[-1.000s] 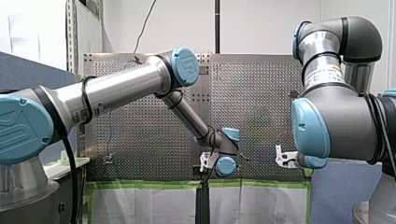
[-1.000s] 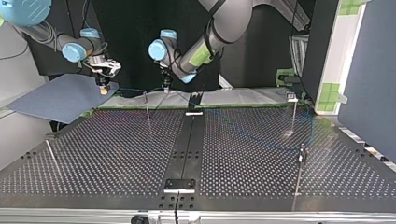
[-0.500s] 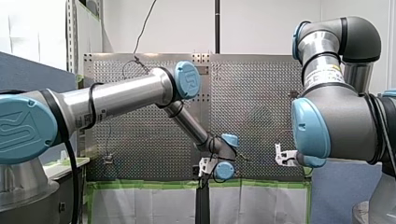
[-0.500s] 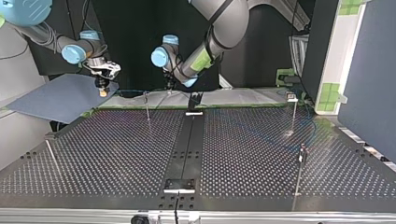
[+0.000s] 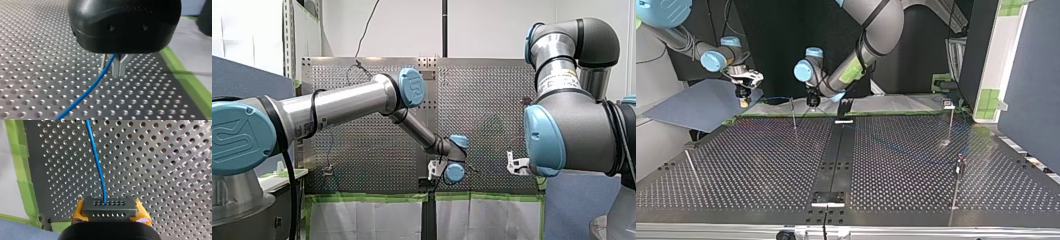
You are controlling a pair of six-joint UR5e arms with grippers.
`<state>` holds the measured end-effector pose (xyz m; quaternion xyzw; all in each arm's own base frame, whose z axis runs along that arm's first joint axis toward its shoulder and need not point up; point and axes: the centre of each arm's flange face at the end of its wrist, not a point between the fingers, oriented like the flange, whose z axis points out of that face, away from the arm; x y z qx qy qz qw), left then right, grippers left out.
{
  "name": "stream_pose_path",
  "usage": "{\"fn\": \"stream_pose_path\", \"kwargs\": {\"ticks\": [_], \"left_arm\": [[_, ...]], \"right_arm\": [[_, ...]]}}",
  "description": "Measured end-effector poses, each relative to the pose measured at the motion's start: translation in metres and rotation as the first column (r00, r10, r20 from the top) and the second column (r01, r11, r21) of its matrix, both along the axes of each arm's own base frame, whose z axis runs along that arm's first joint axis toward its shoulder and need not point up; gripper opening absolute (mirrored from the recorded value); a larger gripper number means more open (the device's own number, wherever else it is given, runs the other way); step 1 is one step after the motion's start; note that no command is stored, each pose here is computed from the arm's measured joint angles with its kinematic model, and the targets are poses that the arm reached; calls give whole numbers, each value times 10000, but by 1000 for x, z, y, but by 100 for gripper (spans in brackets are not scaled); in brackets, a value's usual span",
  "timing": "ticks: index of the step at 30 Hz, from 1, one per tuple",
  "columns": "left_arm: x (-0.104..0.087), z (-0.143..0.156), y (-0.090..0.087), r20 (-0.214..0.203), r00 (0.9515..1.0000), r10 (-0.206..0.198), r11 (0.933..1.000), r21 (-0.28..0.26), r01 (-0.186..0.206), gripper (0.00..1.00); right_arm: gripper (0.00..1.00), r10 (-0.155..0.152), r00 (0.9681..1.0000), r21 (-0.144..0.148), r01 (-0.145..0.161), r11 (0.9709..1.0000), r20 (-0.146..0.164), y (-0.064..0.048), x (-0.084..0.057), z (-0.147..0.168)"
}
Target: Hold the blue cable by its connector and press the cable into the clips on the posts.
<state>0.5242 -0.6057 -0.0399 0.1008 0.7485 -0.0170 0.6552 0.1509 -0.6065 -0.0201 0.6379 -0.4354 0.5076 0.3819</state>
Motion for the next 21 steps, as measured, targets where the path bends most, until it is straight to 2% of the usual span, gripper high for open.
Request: {"fn": "stream_pose_path", "kwargs": {"ticks": [6,15,21], "left_arm": [[10,11,-3,120,9999,8,9999,-137,-6,2],[17,13,-3,113,9996,-261,9994,-237,264,2],[30,6,8,28,9998,-174,9996,-241,175,2]], "right_arm": [[0,-104,9999,-121,105,9999,22,-9,0,5],[0,-128,9998,-275,132,9995,126,-20,2,9],[0,-166,9998,-92,166,9998,105,-32,5,-1]]}}
